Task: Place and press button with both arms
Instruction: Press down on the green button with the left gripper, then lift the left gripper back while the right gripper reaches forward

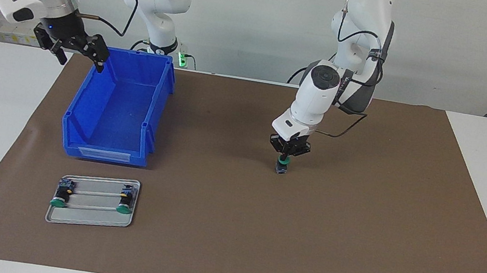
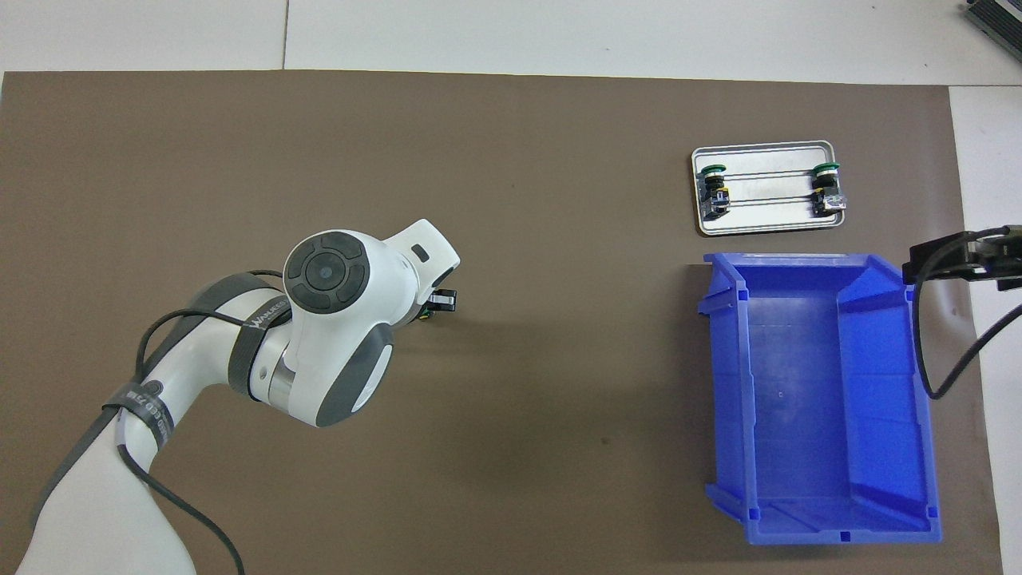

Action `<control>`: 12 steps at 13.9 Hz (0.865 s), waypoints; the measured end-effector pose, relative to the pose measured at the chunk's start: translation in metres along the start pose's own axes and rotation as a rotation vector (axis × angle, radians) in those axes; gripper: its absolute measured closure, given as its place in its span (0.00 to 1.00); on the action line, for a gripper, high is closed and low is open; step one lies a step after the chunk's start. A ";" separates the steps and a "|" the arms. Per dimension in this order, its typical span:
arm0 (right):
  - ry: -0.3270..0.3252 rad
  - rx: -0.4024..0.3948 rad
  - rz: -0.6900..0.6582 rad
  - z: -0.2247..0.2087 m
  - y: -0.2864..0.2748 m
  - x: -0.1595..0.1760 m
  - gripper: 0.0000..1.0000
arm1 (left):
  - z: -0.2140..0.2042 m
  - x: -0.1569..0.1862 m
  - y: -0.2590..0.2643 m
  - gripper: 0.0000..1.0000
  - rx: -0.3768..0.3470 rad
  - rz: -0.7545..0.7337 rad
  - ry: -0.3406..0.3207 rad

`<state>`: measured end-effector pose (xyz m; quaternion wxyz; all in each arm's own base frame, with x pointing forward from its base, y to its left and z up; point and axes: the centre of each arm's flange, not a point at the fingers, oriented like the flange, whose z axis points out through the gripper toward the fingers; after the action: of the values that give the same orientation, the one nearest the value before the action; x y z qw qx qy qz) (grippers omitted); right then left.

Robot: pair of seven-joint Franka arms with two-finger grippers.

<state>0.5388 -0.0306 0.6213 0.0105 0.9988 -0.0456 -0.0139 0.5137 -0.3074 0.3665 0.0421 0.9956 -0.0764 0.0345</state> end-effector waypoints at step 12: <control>0.000 0.000 0.000 0.000 0.000 0.000 0.00 | -0.071 0.035 -0.017 0.99 0.021 -0.048 -0.051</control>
<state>0.5388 -0.0306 0.6213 0.0104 0.9988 -0.0456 -0.0139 0.5466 -0.2898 0.4388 0.0303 0.9981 -0.0533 0.0088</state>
